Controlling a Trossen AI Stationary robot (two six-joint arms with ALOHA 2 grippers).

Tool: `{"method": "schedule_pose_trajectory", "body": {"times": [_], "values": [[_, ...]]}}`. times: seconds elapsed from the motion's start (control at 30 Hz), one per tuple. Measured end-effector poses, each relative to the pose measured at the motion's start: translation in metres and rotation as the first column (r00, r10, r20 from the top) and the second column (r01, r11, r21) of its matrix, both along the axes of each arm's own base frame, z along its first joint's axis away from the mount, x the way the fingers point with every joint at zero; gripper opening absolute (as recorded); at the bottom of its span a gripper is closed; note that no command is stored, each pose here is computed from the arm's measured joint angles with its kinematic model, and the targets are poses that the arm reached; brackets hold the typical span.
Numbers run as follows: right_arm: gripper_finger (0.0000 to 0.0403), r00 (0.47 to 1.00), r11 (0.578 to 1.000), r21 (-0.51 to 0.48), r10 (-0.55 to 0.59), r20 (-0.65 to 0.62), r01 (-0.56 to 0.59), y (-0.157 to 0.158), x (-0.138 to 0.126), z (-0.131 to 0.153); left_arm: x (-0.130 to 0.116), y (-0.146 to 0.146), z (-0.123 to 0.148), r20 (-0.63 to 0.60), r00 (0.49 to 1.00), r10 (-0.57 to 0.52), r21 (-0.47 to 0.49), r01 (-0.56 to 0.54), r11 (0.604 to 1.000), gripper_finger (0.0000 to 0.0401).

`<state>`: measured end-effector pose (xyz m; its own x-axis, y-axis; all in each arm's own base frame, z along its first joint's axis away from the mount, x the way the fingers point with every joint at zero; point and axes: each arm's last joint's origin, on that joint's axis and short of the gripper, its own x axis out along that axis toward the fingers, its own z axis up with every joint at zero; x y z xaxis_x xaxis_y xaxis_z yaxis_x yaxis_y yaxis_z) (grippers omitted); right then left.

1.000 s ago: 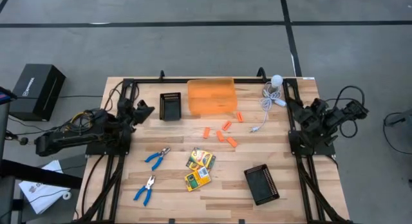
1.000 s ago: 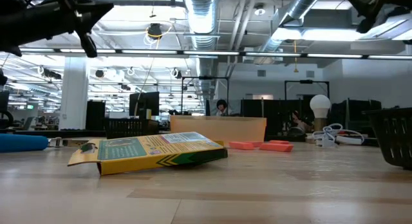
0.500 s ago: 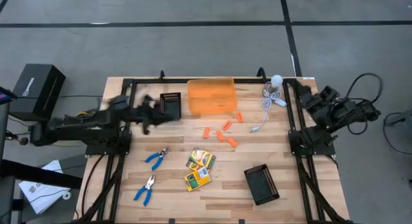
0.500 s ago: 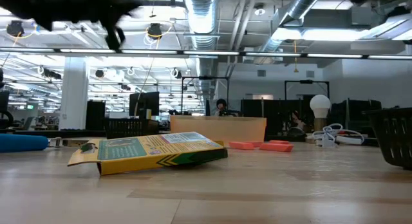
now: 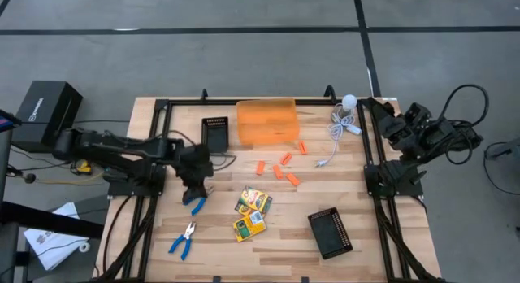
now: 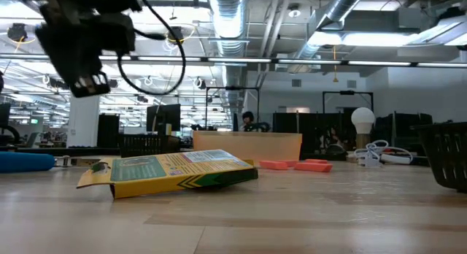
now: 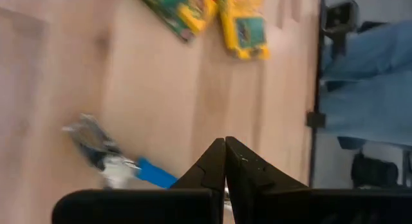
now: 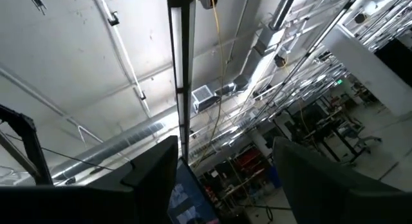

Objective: Pick & Place School Supplies
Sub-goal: Put the blue puncher into the top black bin

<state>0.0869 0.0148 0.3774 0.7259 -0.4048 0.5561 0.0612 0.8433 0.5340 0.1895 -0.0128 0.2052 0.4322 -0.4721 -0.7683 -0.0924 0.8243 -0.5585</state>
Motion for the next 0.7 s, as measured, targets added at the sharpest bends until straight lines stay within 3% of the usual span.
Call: {"method": "schedule_pose_trajectory", "body": {"times": [0.23, 0.47, 0.7], "values": [[0.0244, 0.999, 0.999, -0.014, 0.036, -0.009, -0.036, 0.003, 0.001, -0.001, -0.013, -0.026, 0.014, -0.021, 0.990, 0.142, 0.001, -0.143, 0.990, 0.0003], [0.0244, 0.999, 0.999, -0.029, 0.038, 0.001, -0.038, 0.003, 0.000, 0.000, -0.027, -0.033, 0.020, 0.009, 0.989, 0.149, -0.050, -0.149, 0.988, 0.0003], [0.0244, 0.999, 0.999, -0.030, -0.014, 0.048, 0.016, -0.001, -0.004, 0.004, -0.025, -0.030, 0.019, 0.010, 0.988, 0.154, -0.038, -0.153, 0.987, 0.0003]]}}
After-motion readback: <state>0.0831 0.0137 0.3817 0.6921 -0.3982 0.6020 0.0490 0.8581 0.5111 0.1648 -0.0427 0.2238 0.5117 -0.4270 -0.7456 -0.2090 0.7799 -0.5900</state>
